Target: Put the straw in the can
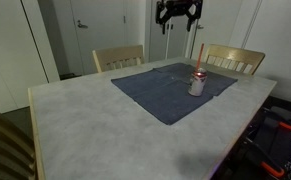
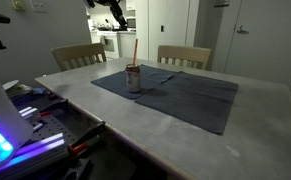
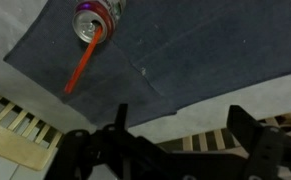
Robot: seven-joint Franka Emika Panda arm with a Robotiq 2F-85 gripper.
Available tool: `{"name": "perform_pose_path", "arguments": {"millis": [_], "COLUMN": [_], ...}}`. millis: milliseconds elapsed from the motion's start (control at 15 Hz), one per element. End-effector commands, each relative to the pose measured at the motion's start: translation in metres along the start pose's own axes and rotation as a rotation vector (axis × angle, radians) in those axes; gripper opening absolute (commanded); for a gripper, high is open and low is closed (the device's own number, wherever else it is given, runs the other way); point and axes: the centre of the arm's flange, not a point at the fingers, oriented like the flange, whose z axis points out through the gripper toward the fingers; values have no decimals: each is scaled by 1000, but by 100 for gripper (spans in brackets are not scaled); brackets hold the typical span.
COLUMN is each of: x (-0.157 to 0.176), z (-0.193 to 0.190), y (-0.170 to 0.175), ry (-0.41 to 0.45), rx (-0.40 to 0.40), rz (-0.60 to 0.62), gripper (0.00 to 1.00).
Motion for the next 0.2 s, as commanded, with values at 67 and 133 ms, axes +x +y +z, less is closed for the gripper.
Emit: {"name": "perform_pose_path", "arguments": {"millis": [67,133], "x": [3,0], "z": [36,46], "y": [-24,-26], "ry": [-220,-269], "rx": [30,39], "rz": [-128,-155], "gripper": [100,100]}}
